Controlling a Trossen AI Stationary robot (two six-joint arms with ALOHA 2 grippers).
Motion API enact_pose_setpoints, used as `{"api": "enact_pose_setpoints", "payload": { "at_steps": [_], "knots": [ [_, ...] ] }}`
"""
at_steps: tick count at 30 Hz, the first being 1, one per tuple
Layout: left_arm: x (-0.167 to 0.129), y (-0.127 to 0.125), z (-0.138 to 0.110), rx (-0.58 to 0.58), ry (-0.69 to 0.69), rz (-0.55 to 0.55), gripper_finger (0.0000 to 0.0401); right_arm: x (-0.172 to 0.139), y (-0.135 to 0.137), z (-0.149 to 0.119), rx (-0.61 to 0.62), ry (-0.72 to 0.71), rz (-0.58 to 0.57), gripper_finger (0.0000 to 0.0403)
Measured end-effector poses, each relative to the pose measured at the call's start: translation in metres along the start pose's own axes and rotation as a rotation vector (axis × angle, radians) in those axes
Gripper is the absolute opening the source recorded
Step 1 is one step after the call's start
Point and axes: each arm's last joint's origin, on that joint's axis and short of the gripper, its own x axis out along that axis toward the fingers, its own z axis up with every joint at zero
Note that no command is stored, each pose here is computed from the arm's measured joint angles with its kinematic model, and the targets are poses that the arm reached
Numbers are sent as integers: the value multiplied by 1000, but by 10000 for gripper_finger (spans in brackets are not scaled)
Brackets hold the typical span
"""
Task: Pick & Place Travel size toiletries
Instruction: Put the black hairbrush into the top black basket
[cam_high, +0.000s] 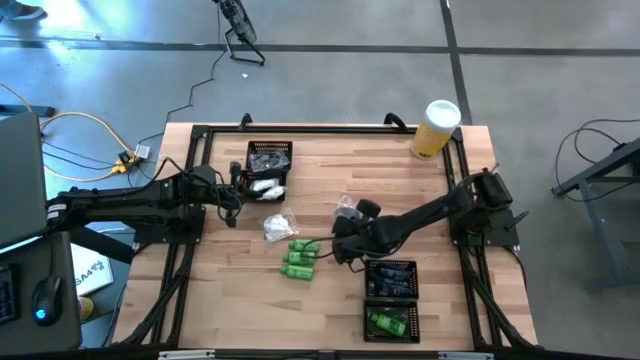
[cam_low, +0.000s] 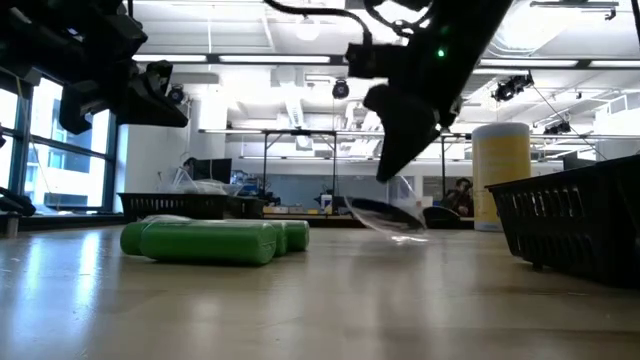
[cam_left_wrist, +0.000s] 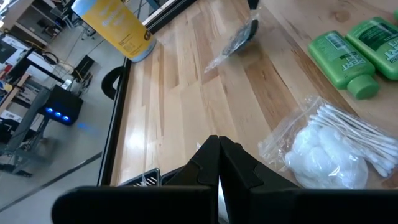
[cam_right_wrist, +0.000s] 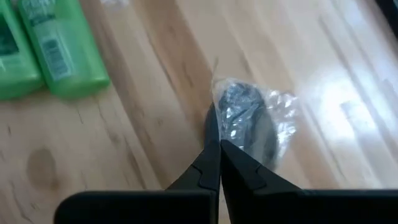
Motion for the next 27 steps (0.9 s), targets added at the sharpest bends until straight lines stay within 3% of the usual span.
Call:
{"api": "enact_pose_setpoints", "payload": {
  "at_steps": [27],
  "knots": [
    [0,-1,-1,-3,14,-16,0,-57,-56,49,125,-330,-26,2]
  ]
}}
